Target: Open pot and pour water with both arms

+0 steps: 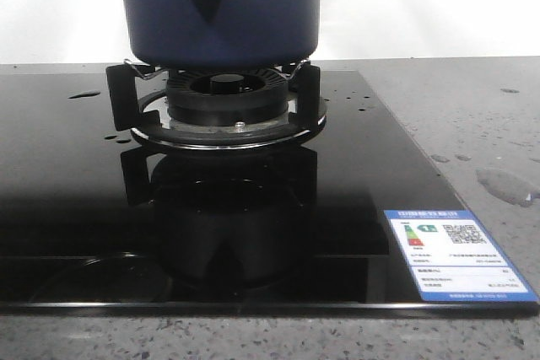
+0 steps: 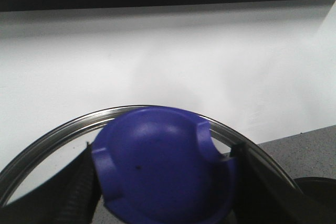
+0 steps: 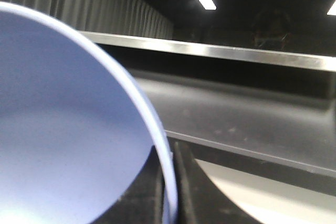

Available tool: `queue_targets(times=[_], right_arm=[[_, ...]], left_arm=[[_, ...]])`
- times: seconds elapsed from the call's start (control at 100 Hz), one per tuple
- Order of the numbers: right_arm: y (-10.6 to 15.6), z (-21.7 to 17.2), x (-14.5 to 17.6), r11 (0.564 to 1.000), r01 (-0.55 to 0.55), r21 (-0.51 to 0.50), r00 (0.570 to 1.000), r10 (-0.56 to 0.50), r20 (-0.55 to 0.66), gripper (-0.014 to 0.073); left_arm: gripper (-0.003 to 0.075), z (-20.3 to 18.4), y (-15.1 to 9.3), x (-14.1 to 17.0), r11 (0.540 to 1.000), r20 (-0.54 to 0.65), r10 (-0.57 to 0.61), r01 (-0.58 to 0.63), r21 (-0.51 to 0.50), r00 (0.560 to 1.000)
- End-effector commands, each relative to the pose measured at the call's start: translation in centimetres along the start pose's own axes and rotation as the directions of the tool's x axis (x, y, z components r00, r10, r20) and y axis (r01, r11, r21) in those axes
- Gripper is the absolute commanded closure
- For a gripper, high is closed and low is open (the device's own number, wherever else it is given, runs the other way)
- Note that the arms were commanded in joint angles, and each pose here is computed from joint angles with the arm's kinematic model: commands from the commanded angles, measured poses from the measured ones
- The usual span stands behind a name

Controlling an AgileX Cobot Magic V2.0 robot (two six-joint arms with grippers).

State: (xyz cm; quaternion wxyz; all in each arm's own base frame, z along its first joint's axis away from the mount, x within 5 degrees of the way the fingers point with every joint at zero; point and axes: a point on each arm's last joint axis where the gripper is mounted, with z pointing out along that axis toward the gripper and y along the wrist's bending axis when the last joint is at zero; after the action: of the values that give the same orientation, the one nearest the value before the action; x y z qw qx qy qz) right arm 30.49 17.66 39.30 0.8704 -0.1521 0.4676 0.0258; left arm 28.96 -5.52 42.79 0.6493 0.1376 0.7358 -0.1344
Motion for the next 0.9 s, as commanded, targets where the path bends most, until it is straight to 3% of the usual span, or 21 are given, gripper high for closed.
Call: queue_targets(times=[0.0,0.08,0.24,0.35,0.42,0.5,0.6,0.67,0.79,0.89], right_arm=[[-1.5,0.2,-3.6,0.999,-0.010,0.051,0.992,0.004,0.123,0.0651],[-1.8,0.2,-4.3,1.000,-0.012,0.028,0.998,0.010,0.067,0.0651],[-3.7,0.4,-6.0,1.000,-0.002,-0.020,0.988,-0.001,-0.155,0.0650],[-6.6,-0.2,-6.4,0.989,-0.143,-0.024,0.928,0.126,-0.352,0.0650],[-8.8,-1.1,-6.4,0.967,-0.254,0.006,0.876,0.233,-0.422,0.0650],[-11.1,-2.1,-6.2,0.947,-0.322,0.009,0.822,0.284,-0.494,0.0643],[-13.8,-3.5,-5.0,0.915,-0.395,0.076,0.715,0.358,-0.601,0.0637],[-15.7,-4.9,-3.8,0.905,-0.400,0.145,0.615,0.382,-0.690,0.0637],[-18.2,-7.6,-1.1,0.901,-0.338,0.270,0.373,0.392,-0.841,0.0638],[-18.9,-9.2,0.9,0.888,-0.293,0.354,0.176,0.414,-0.893,0.0638]], left_arm=[[0.0345,-1.6,-0.1,-2.6,0.999,0.112,-0.030,0.033,-0.030,0.993],[0.0345,-1.6,-0.2,-2.5,0.999,0.108,-0.047,0.048,-0.012,0.993],[0.0345,-1.5,-0.8,-2.3,0.998,0.083,-0.057,0.053,0.046,0.995],[0.0345,-1.5,-1.8,-2.3,0.992,0.072,-0.057,0.048,0.117,0.996],[0.0345,-1.4,-2.7,-2.4,0.987,0.081,-0.041,0.028,0.159,0.996],[0.0345,-1.3,-3.7,-2.4,0.980,0.088,-0.033,0.015,0.201,0.996],[0.0345,-1.3,-4.7,-2.6,0.971,0.104,-0.026,0.001,0.241,0.994],[0.0345,-1.3,-5.3,-2.7,0.966,0.116,-0.029,-0.002,0.260,0.993],[0.0345,-1.3,-5.8,-2.8,0.958,0.130,-0.038,0.000,0.285,0.991],[0.0345,-1.4,-6.2,-2.8,0.954,0.133,-0.044,0.002,0.300,0.990]])
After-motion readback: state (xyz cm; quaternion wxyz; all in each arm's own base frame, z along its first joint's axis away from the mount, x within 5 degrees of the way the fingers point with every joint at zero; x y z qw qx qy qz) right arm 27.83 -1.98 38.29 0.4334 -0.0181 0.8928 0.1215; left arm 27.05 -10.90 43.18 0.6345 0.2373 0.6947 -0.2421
